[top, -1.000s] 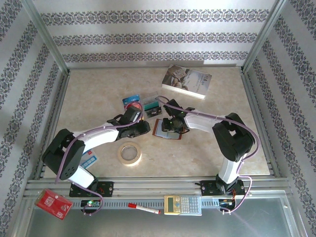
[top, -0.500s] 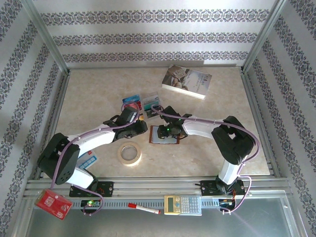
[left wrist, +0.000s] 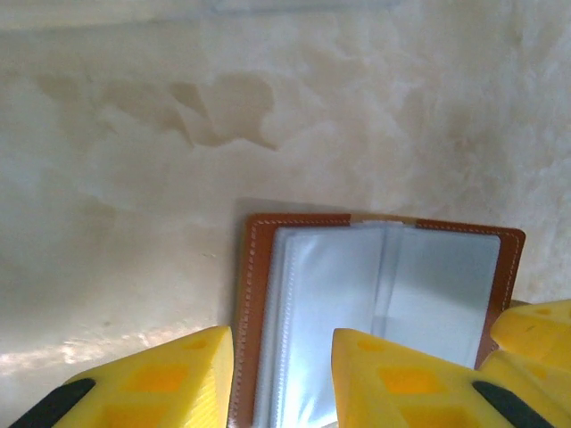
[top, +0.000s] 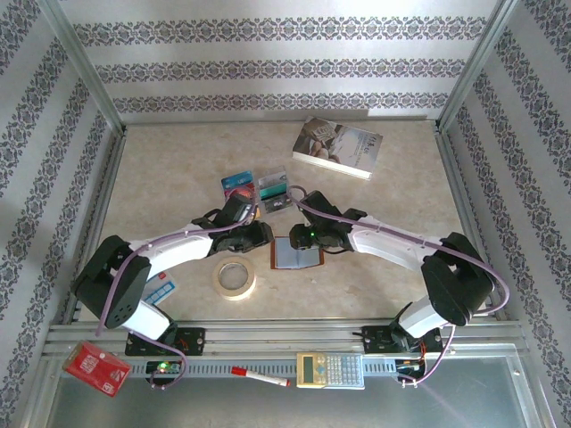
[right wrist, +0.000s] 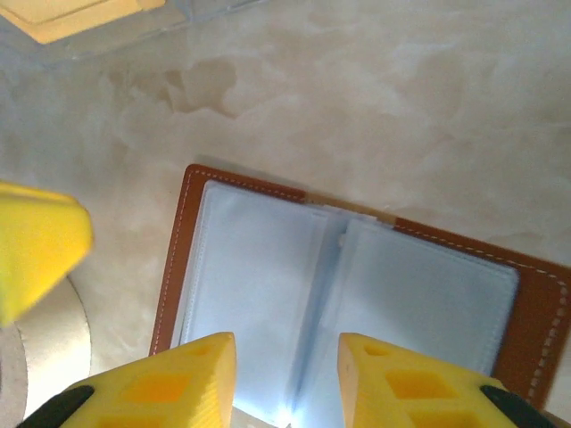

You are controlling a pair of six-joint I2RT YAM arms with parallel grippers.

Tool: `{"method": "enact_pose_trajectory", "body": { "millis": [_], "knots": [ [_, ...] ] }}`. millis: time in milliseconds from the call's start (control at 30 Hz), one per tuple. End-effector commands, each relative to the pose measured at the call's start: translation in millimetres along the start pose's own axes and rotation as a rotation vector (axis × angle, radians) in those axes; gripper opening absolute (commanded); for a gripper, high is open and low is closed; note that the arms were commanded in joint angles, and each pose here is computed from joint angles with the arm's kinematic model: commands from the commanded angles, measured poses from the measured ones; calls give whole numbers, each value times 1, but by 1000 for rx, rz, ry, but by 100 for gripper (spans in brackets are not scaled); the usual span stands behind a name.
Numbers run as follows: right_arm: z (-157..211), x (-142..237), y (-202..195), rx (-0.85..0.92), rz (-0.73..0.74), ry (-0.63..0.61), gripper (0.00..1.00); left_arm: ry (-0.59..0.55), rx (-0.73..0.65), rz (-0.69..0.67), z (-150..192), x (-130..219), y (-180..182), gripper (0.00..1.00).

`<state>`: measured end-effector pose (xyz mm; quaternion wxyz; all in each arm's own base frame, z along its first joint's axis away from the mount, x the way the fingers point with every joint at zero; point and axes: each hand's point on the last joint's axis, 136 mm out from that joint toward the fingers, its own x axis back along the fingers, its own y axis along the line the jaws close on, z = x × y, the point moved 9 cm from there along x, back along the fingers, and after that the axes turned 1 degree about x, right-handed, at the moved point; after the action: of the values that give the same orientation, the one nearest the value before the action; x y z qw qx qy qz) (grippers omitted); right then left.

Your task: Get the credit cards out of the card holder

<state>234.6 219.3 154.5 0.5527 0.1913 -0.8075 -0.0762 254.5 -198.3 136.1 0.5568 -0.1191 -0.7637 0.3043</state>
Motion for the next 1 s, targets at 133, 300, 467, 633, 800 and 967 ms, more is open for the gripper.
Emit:
{"method": "enact_pose_trajectory", "body": {
  "millis": [133, 300, 467, 633, 800, 967],
  "knots": [
    [21, -25, -25, -109, 112, 106, 38, 85, 55, 105, 12, -22, -20, 31],
    [25, -38, -31, -126, 124, 133, 38, 109, 46, 89, 18, -32, -22, 31],
    [30, -50, -36, -148, 124, 154, 38, 120, 46, 71, 21, -36, -19, 31],
    [34, -58, -40, -159, 130, 175, 38, 87, 26, 54, 18, -26, -22, 30],
    [36, -60, -43, -167, 135, 181, 38, 63, 5, 36, 17, -14, -24, 28],
    [35, -59, -47, -174, 141, 178, 33, 89, 18, 78, 20, -18, -27, 25]
  ]
}}
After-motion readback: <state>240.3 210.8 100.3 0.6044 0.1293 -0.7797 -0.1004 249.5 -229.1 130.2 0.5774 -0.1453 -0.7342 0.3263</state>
